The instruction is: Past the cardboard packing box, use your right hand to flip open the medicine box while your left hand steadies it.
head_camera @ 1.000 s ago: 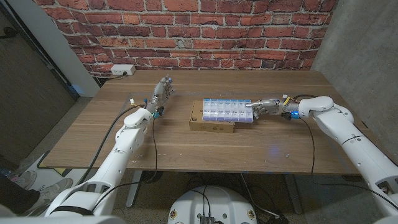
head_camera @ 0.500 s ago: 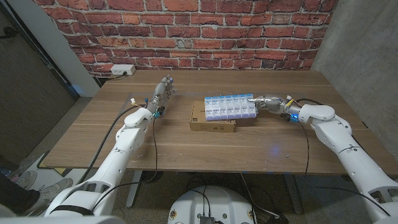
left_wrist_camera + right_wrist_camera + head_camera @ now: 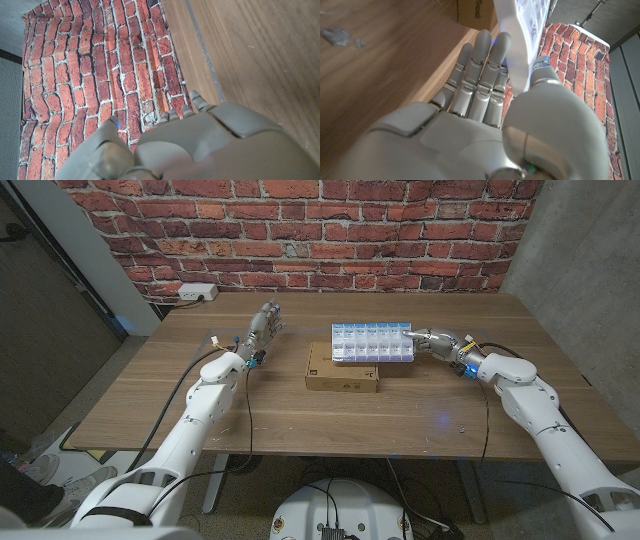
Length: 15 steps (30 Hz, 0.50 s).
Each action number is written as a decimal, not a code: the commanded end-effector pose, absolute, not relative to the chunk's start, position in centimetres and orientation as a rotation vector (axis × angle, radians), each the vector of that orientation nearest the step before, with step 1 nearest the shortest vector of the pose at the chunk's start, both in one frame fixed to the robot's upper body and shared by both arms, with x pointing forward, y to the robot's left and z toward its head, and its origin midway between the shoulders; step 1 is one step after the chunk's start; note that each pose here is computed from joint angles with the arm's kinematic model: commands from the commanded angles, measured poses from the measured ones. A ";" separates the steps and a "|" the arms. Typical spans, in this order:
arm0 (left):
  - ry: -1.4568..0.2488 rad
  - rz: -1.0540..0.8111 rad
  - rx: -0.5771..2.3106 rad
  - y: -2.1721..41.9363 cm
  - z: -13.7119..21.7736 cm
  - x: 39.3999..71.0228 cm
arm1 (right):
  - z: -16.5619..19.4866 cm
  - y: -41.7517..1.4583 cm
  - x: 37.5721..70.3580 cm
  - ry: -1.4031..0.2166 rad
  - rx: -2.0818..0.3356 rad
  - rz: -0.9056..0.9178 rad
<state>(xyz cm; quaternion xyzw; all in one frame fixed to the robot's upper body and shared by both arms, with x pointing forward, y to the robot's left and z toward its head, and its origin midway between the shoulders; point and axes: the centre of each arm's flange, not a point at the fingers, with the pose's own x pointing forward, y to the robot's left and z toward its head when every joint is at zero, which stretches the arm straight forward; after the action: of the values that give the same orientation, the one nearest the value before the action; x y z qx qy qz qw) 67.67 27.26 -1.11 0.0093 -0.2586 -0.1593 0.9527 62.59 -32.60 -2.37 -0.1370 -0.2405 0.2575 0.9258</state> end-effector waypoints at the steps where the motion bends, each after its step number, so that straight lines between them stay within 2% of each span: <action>1: -0.545 -0.331 0.089 26.8 -0.2 67.3 | -2.7 -32.7 62.4 -0.581 -0.180 0.416; 15: -0.575 -0.451 0.151 25.1 1.9 66.2 | -2.6 -31.8 62.3 -0.674 -0.091 0.337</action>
<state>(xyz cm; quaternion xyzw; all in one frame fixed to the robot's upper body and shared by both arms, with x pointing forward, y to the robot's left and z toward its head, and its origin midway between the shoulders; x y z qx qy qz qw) 66.94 26.18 0.58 0.0544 -0.2730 -0.1856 0.9424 62.38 -32.32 -2.54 -0.0788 -0.2970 0.1952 0.9314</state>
